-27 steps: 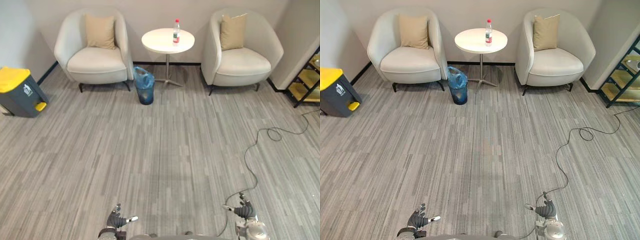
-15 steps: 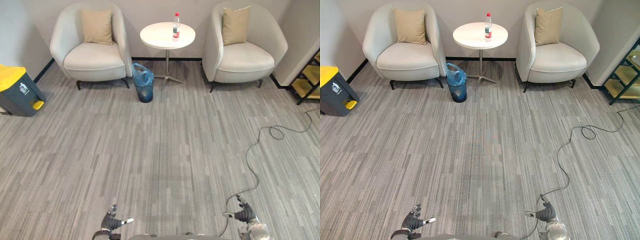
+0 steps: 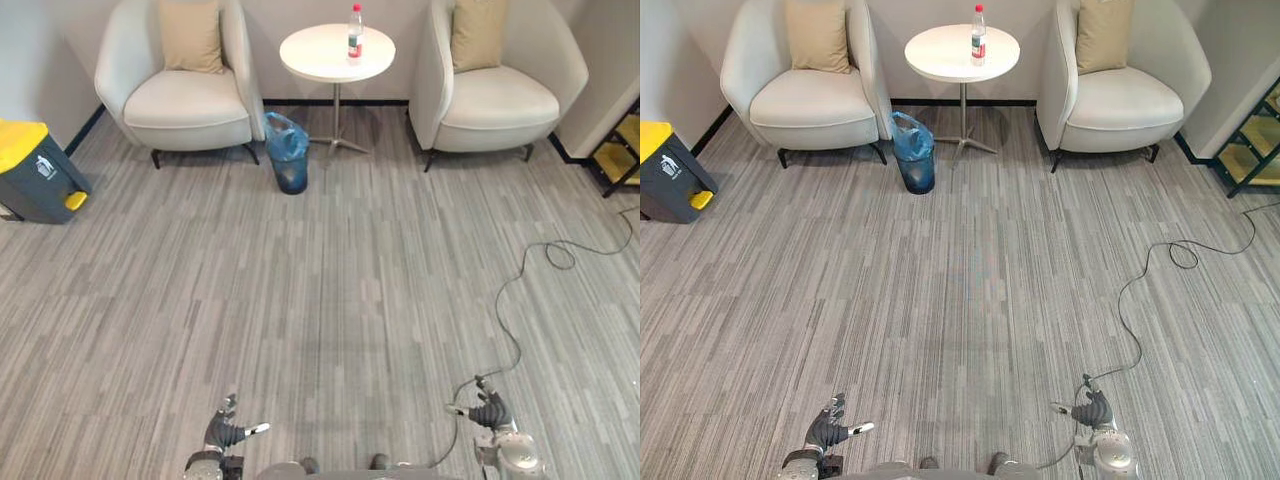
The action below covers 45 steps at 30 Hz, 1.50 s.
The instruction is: Gather rubbish on tea table into small bin, then transfer packed bag to large trash can.
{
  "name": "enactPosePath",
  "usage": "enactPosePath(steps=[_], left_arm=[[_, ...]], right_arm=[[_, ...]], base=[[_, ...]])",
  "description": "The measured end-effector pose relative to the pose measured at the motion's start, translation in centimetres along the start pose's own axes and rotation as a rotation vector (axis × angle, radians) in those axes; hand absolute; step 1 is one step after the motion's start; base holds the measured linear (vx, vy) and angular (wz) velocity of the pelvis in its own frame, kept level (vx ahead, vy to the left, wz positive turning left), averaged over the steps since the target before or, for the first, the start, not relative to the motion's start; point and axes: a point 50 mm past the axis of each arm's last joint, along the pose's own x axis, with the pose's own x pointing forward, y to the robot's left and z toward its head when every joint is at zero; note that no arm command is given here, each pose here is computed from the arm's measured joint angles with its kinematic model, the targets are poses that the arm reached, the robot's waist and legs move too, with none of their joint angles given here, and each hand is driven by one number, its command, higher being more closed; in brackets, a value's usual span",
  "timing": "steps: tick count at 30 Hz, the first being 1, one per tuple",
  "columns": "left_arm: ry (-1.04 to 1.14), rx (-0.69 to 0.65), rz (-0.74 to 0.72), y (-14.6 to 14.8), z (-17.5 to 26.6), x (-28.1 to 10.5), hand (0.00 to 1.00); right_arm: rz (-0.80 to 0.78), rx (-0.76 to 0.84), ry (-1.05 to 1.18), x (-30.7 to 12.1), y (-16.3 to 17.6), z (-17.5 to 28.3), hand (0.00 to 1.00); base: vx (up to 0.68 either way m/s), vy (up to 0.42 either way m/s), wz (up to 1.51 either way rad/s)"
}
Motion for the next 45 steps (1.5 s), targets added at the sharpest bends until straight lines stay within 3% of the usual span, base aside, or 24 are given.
enactPosePath(steps=[4, 11, 24, 36, 45], left_arm=[[0.007, 0.009, 0.031, 0.8, 0.0, 0.1, 0.0], [-0.122, 0.007, 0.042, 0.7, 4.4, 2.2, 0.0], [-0.107, -0.034, 0.026, -0.3, 3.5, 1.4, 0.0], [-0.049, -0.016, 0.056, 1.0, 1.9, 0.8, 0.0], [-0.014, -0.056, 0.021, -1.0, 1.5, 1.1, 0.0]], right_arm=[[-0.005, 0.008, 0.032, 0.0, 0.3, -0.3, 0.0], [-0.021, 0.024, 0.033, -0.2, -0.2, -0.4, 0.0], [-0.005, 0.065, -0.072, 1.0, 0.7, 2.5, 0.0], [0.066, 0.056, 0.042, -0.2, 3.5, -0.7, 0.0], [0.025, 0.027, 0.053, -0.5, 1.7, -1.1, 0.0]], base=[[0.16, 0.024, -0.16], [0.5, -0.188, 0.61], [0.64, -0.232, -0.22], [0.68, 0.143, -0.17], [0.62, -0.171, 0.72]])
